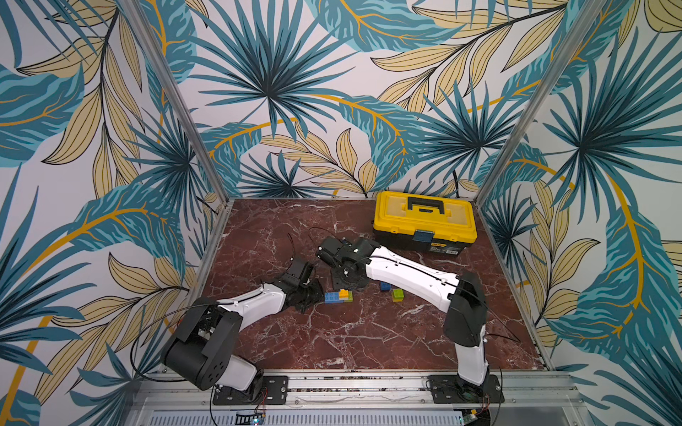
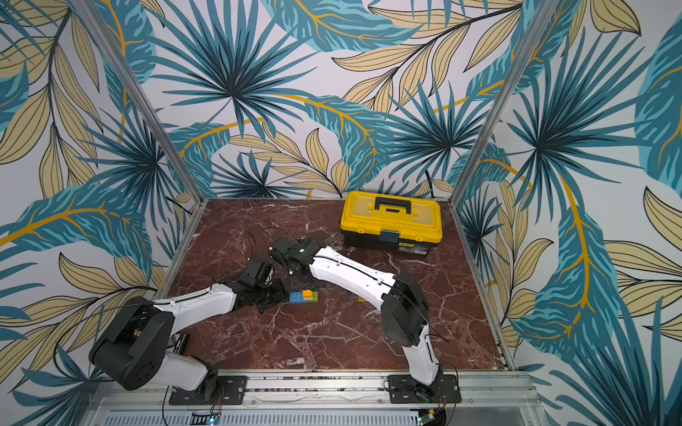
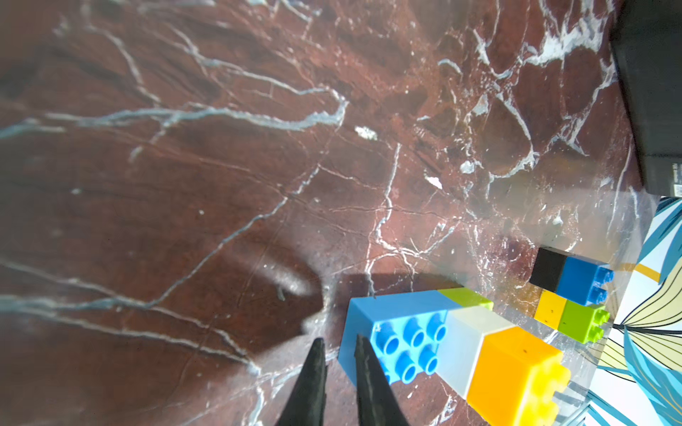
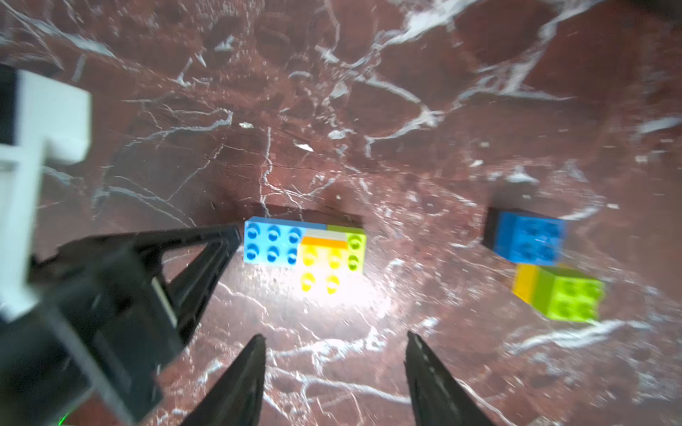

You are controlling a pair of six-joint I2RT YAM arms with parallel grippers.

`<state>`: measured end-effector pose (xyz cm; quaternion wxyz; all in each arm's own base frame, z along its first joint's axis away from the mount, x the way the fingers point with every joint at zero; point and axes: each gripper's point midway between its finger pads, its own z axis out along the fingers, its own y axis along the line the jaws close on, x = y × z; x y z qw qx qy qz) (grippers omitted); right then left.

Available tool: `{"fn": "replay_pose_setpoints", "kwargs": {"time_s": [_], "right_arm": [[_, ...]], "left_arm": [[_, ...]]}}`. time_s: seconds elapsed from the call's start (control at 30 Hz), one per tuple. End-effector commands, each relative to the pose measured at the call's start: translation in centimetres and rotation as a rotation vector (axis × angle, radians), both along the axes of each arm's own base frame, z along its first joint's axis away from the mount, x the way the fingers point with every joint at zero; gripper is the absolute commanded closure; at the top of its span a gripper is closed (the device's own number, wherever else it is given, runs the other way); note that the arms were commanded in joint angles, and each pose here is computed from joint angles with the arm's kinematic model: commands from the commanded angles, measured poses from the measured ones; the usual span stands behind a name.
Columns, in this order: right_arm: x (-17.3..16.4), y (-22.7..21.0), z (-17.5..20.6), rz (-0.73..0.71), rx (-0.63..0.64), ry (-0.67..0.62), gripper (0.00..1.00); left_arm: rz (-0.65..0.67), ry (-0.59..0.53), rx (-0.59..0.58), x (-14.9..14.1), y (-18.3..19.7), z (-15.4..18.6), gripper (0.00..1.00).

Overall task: Assemble the number 4 with lego
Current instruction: Assemble the lego brick with the lego brick, then pick up the lego brick from the center of the board.

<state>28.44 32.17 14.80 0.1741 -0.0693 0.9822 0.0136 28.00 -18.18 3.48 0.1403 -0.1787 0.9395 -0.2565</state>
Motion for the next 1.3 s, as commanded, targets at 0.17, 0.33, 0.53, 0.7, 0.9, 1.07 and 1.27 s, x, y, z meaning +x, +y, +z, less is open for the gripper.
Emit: {"fn": "replay_pose_setpoints", "kwargs": {"time_s": [0.17,0.33,0.53,0.7,0.9,1.07,1.27], "right_arm": [[-0.1,-9.2,-1.7,0.012,-0.182,0.034,0.30],[0.2,-13.5,-3.9,-0.018,-0.217,0.116,0.29],[0.3,-15.3,-6.4,-0.045,-0.203,0.170,0.28],[0.3,-15.7,-8.3,-0.070,-0.175,0.205,0.32],[0.3,-16.2,-9.5,-0.091,-0.171,0.220,0.37],[0.1,-16.7,-10.3,-0.103,-0.180,0.236,0.42],[-0.1,-17.1,-11.1,-0.120,-0.175,0.240,0.46]], "left_arm": [[-0.005,0.022,-0.025,-0.8,-0.3,-0.6,0.82],[-0.007,0.028,-0.035,-0.8,-0.6,-0.7,0.82],[-0.010,0.036,-0.048,-1.1,-1.0,-0.7,0.82],[-0.016,0.040,-0.051,-1.1,-1.2,-0.7,0.82],[-0.004,0.037,-0.037,-1.0,-0.9,-0.6,0.82],[-0.001,0.034,-0.021,-0.9,-0.6,-0.4,0.82],[-0.004,0.019,0.004,-1.0,-0.1,0.1,0.81]]}}
